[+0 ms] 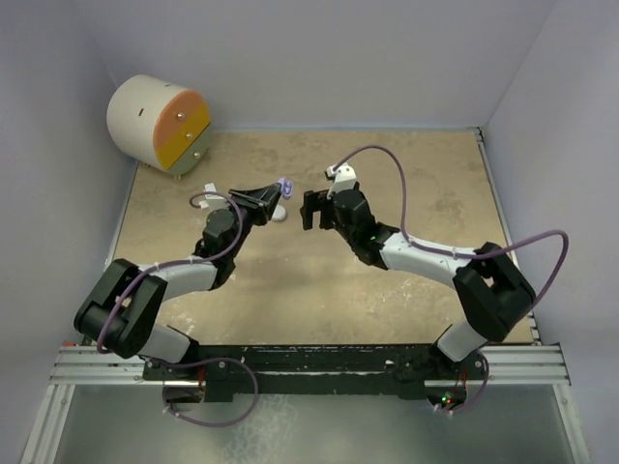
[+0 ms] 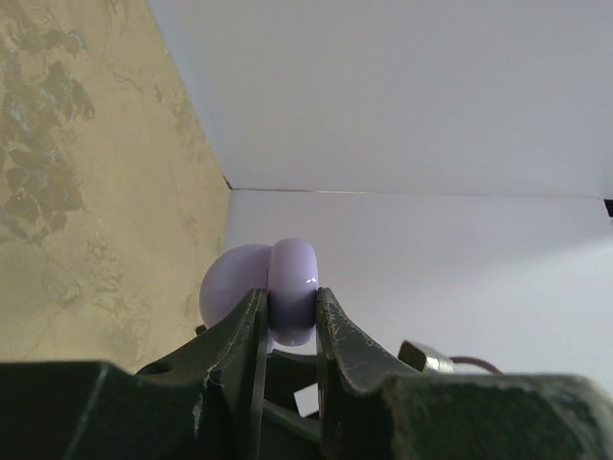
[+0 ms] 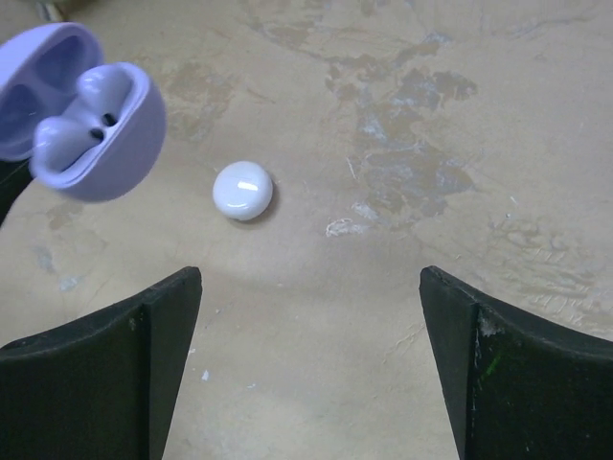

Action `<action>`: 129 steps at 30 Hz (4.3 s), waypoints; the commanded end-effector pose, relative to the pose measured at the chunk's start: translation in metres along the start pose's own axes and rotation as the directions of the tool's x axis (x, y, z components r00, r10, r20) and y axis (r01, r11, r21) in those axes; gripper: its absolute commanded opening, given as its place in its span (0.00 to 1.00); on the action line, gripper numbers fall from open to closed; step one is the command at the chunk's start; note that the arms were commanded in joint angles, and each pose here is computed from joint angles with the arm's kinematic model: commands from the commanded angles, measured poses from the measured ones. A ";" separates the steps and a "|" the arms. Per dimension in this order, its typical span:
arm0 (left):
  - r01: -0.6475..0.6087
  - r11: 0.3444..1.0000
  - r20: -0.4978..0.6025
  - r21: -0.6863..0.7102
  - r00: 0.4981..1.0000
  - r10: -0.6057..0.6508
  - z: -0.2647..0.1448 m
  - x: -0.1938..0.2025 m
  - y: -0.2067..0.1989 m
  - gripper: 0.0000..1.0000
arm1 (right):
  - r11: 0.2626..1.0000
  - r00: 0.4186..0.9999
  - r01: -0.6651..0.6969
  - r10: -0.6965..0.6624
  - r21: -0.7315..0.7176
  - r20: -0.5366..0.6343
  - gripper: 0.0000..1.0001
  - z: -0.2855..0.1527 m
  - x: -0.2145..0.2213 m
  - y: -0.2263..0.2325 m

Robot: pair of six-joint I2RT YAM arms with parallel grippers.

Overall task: Insert the wireless bluetooth earbuds into the charging case
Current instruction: Close the charging case, then place the charging case at the center of the board.

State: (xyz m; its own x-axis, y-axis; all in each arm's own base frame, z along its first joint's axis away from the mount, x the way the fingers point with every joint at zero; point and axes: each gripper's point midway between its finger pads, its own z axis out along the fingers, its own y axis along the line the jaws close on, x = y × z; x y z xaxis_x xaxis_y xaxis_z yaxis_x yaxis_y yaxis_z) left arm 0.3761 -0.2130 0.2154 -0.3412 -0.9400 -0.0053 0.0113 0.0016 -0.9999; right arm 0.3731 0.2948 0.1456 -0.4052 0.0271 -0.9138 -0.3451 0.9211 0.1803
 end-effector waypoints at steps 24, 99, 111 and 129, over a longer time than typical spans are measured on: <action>0.265 0.964 0.131 0.027 0.955 -0.266 0.005 0.009 -0.021 0.00 | 0.997 0.928 0.046 -0.067 0.065 0.366 0.95 -0.016 -0.050 0.034; -0.462 0.846 -0.152 -0.266 0.887 0.436 0.137 0.059 0.119 0.00 | 0.981 0.855 -0.192 0.169 -0.004 0.491 0.99 -0.101 -0.137 -0.063; -0.501 0.815 -0.192 -0.292 0.865 0.463 0.167 0.069 0.152 0.00 | 0.982 0.842 -0.181 0.182 -0.052 0.508 0.98 -0.112 -0.142 -0.062; -0.518 0.803 -0.078 -0.294 0.851 0.520 0.124 0.001 0.052 0.51 | 0.981 0.850 -0.183 0.188 -0.059 0.492 0.98 -0.111 -0.140 -0.060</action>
State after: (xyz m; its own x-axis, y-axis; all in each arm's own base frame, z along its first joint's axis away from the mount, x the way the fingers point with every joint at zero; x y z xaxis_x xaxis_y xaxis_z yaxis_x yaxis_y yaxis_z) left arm 0.4942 -0.2931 0.0631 -0.4859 -0.7348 -0.4734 -0.1862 0.6161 -0.7653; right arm 0.3591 0.1933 0.2867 -0.0268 0.3507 -0.9361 -0.2960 0.8917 0.3425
